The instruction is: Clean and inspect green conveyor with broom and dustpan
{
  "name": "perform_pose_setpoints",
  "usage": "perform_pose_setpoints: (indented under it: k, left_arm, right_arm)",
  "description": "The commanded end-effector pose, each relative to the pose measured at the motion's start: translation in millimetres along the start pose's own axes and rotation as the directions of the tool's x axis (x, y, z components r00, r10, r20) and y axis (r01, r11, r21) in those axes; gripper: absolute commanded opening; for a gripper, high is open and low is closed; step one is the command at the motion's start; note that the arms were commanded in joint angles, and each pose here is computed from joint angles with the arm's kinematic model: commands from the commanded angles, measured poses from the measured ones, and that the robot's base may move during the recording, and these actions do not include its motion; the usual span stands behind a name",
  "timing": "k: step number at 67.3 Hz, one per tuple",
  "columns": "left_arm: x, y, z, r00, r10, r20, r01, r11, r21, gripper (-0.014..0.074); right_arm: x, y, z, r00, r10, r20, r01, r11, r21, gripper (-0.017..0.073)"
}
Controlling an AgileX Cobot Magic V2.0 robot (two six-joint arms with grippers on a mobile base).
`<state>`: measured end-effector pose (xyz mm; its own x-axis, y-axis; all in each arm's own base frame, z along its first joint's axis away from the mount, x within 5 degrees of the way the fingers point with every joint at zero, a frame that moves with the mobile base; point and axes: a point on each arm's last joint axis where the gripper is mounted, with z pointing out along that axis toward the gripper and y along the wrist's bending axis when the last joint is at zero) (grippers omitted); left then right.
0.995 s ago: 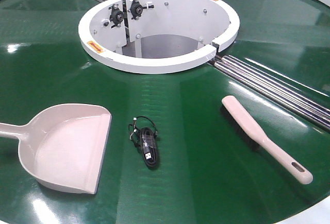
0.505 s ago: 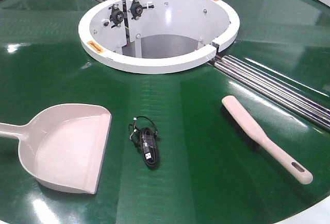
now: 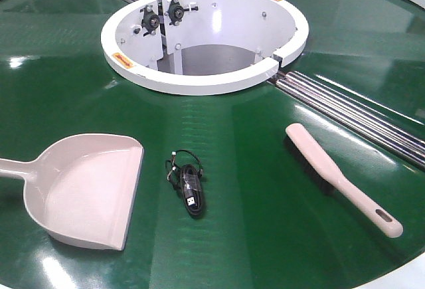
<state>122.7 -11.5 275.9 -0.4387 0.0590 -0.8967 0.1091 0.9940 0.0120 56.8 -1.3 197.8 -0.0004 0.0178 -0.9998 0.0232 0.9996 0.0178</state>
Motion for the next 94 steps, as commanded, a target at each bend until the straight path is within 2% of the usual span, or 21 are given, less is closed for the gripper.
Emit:
perform_pose_setpoints:
  k: [1,11,17,35,42,49,52,58,66,71,75,82,89,90,94]
  left_arm:
    - [-16,0.5,-3,0.996,-0.019,0.093,0.019,1.0,-0.002,0.0013]
    - [-17,0.5,-3,0.995,-0.019,0.095,0.019,1.0,-0.002,0.0071]
    - [-17,0.5,-3,0.995,-0.019,0.095,0.019,1.0,-0.002,0.0137]
    - [-17,0.6,-3,0.995,-0.017,0.097,0.017,1.0,-0.003,0.0432]
    - [-17,0.2,-3,0.995,-0.03,0.096,0.03,1.0,0.002,0.0461]
    - [-19,-2.1,-4,0.986,-0.123,0.113,0.119,0.992,0.039,0.0461]
    - [-22,-2.2,-4,0.979,-0.146,0.143,0.141,0.989,0.047,0.0461]
    - [-38,-1.5,-11,0.971,-0.132,0.198,0.126,0.991,0.046,0.0461]
    - [-65,-0.5,-12,0.982,-0.074,0.175,0.07,0.997,0.029,0.0461]
    - [-83,1.0,-6,0.998,-0.009,0.06,0.009,1.0,0.01,0.0461]
    - [-94,3.6,5,0.997,0.046,-0.054,-0.046,0.999,-0.006,0.0461]
    - [-108,5.7,29,0.96,0.15,-0.238,-0.149,0.989,0.021,0.0461]
    - [-118,4.5,48,0.912,0.252,-0.324,-0.234,0.968,0.094,0.0461]
    - [-120,4.3,52,0.896,0.286,-0.339,-0.262,0.958,0.115,0.0461]
    - [-123,3.1,60,0.857,0.368,-0.36,-0.326,0.929,0.173,0.0461]
  right_arm:
    - [-4,-0.3,-1,0.997,-0.012,0.083,0.011,1.0,0.006,-0.001]
    - [-4,-0.3,-1,0.997,-0.012,0.083,0.011,1.0,0.006,-0.001]
    - [-4,-0.3,-1,0.997,-0.012,0.083,0.011,1.0,0.006,-0.001]
    - [-4,-0.3,-1,0.997,-0.012,0.083,0.011,1.0,0.006,-0.001]
    - [-4,-0.3,-1,0.997,-0.012,0.083,0.011,1.0,0.006,-0.001]
    - [-4,-0.3,-1,0.997,-0.012,0.083,0.011,1.0,0.006,-0.001]
    - [-4,-0.3,-1,0.997,-0.012,0.083,0.011,1.0,0.006,-0.001]
    - [-4,-0.3,-1,0.997,-0.012,0.083,0.011,1.0,0.006,-0.001]
    - [-4,-0.3,-1,0.997,-0.012,0.083,0.011,1.0,0.006,-0.001]
    - [-4,-0.3,-1,0.997,-0.012,0.083,0.011,1.0,0.006,-0.001]
    - [-4,-0.3,-1,0.997,-0.012,0.083,0.011,1.0,0.006,-0.001]
    - [-4,-0.3,-1,0.997,-0.012,0.083,0.011,1.0,0.006,-0.001]
    - [-4,-0.3,-1,0.997,-0.012,0.083,0.011,1.0,0.006,-0.001]
    - [-4,-0.3,-1,0.997,-0.012,0.083,0.011,1.0,0.006,-0.001]
    - [-4,-0.3,-1,0.997,-0.012,0.083,0.011,1.0,0.006,-0.001]
